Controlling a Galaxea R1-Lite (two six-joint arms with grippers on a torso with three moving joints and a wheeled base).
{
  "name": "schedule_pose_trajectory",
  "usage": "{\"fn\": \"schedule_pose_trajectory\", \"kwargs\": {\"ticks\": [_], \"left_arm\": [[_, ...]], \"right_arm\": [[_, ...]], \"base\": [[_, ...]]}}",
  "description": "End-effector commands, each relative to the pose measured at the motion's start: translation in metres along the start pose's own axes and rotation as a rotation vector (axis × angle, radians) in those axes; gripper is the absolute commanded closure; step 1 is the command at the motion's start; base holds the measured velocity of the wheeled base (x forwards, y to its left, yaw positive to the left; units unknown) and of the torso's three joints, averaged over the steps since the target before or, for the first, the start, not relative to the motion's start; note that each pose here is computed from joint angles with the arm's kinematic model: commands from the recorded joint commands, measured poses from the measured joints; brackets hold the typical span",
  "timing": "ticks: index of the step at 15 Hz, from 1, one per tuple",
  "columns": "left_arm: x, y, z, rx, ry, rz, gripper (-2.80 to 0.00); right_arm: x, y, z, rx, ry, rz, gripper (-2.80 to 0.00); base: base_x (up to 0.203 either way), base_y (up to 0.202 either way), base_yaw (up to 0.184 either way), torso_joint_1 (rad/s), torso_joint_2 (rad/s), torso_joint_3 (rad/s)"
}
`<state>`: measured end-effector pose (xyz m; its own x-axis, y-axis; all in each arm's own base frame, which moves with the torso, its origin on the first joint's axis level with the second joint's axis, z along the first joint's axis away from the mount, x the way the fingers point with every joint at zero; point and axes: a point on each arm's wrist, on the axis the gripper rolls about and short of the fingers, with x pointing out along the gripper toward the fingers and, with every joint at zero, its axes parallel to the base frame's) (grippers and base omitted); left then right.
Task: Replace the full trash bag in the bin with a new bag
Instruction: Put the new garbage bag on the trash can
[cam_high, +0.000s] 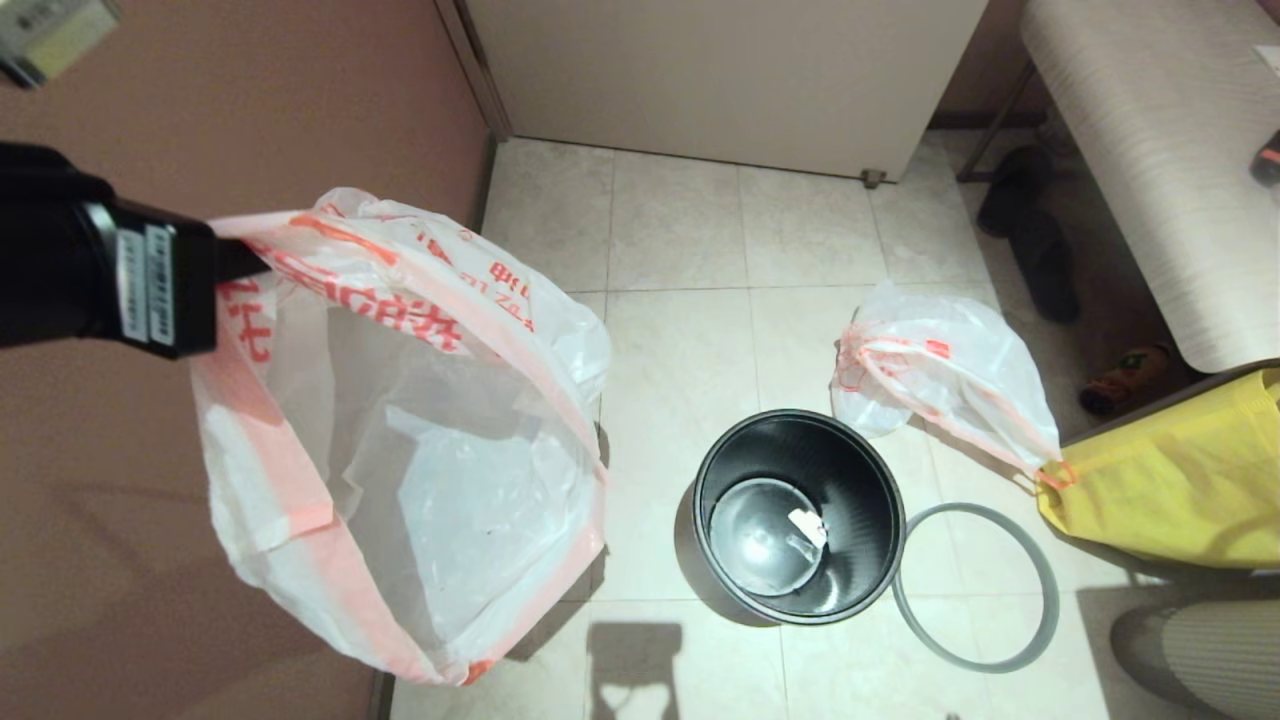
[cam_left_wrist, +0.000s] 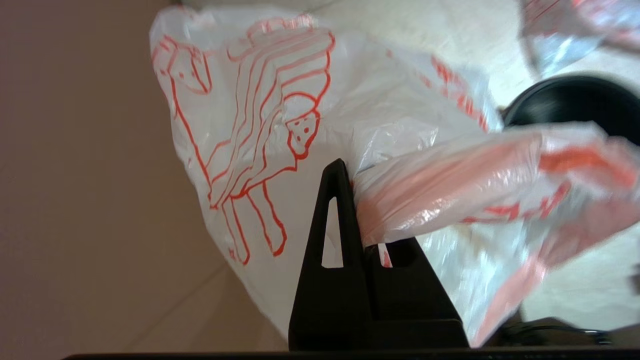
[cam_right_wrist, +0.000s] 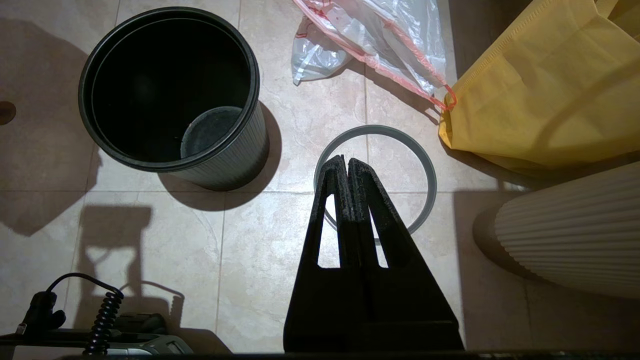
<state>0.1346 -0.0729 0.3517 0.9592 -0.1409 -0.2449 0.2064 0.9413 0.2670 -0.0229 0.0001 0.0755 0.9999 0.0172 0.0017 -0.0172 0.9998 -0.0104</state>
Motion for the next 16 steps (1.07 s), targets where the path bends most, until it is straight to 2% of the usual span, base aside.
{"fn": "schedule_pose_trajectory", "kwargs": {"ticks": [1, 5, 6, 8, 9, 12, 15, 16], "left_arm": [[-0.018, 0.003, 0.023, -0.044, -0.039, -0.050, 0.00], [-0.044, 0.002, 0.067, -0.196, -0.038, -0.238, 0.00], [-0.044, -0.003, 0.069, -0.210, -0.009, -0.286, 0.00], [-0.028, -0.028, 0.061, -0.218, 0.142, -0.435, 0.00], [-0.027, -0.032, 0.059, -0.230, 0.172, -0.505, 0.00], [-0.024, -0.038, 0.059, -0.249, 0.203, -0.631, 0.00], [-0.033, -0.041, 0.064, -0.288, 0.173, -0.801, 0.00], [-0.035, -0.042, 0.064, -0.305, 0.176, -0.825, 0.00]], "right_arm": [[0.000, 0.000, 0.000, 0.000, 0.002, 0.001, 0.00], [0.000, 0.000, 0.000, 0.000, 0.000, 0.001, 0.00], [0.000, 0.000, 0.000, 0.000, 0.000, 0.001, 0.00], [0.000, 0.000, 0.000, 0.000, 0.000, 0.001, 0.00], [0.000, 0.000, 0.000, 0.000, 0.000, 0.001, 0.00], [0.000, 0.000, 0.000, 0.000, 0.001, 0.001, 0.00], [0.000, 0.000, 0.000, 0.000, 0.000, 0.001, 0.00], [0.000, 0.000, 0.000, 0.000, 0.000, 0.001, 0.00]], "base": [[0.000, 0.000, 0.000, 0.000, 0.00, 0.000], [0.000, 0.000, 0.000, 0.000, 0.00, 0.000], [0.000, 0.000, 0.000, 0.000, 0.00, 0.000], [0.000, 0.000, 0.000, 0.000, 0.00, 0.000], [0.000, 0.000, 0.000, 0.000, 0.00, 0.000], [0.000, 0.000, 0.000, 0.000, 0.00, 0.000], [0.000, 0.000, 0.000, 0.000, 0.00, 0.000], [0.000, 0.000, 0.000, 0.000, 0.00, 0.000]]}}
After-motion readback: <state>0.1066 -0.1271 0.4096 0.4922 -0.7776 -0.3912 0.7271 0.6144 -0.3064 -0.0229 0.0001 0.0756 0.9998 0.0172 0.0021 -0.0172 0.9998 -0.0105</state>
